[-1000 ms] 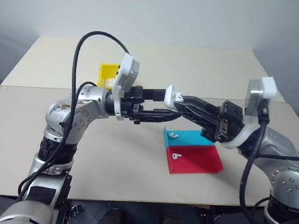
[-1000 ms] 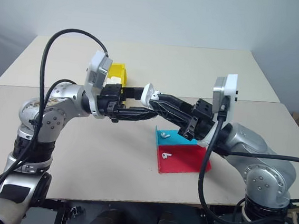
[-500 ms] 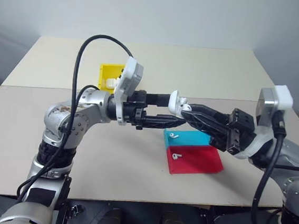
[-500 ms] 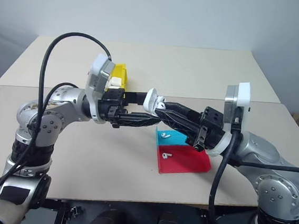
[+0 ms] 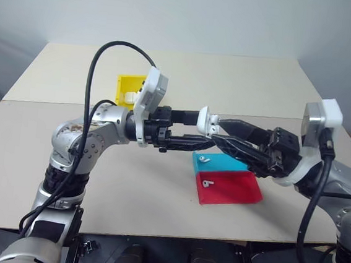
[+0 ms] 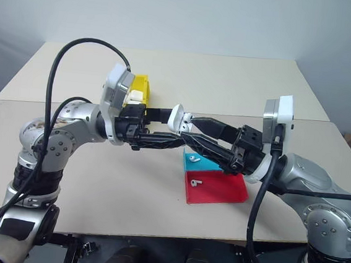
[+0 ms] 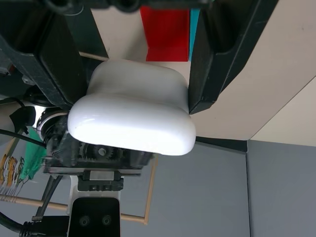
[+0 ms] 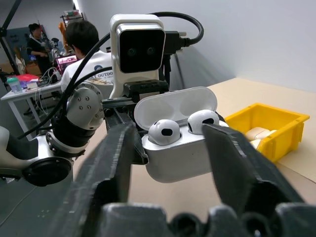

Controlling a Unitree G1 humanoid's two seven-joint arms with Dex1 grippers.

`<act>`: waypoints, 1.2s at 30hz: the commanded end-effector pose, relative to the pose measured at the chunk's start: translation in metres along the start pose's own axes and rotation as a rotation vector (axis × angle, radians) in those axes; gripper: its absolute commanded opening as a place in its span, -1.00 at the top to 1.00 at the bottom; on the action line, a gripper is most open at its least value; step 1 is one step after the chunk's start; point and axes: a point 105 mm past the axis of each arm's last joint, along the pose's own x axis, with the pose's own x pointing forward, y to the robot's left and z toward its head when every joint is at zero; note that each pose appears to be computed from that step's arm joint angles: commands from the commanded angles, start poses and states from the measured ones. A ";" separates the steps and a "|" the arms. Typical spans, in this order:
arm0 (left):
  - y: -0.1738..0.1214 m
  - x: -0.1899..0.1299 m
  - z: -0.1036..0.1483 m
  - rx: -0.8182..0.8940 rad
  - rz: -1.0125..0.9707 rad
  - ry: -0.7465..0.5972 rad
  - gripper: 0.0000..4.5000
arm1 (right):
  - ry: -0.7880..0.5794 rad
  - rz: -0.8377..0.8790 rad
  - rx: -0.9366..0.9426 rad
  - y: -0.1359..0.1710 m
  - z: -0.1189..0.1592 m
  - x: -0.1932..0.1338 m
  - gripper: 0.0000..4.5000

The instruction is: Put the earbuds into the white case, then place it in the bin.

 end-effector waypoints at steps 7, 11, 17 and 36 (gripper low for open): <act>-0.010 0.010 0.021 0.097 -0.067 -0.051 -0.26 | 0.036 -0.006 -0.054 -0.002 0.014 -0.020 -0.99; -0.010 0.014 0.021 0.100 -0.072 -0.023 -0.26 | 0.089 0.063 -0.125 -0.002 0.028 -0.027 -0.99; -0.006 0.023 0.010 0.119 -0.017 0.057 -0.26 | 0.186 0.184 -0.273 -0.013 0.047 -0.031 -0.43; -0.010 0.030 0.006 0.099 -0.002 0.067 -0.26 | 0.474 0.575 -0.788 -0.031 0.062 0.049 0.98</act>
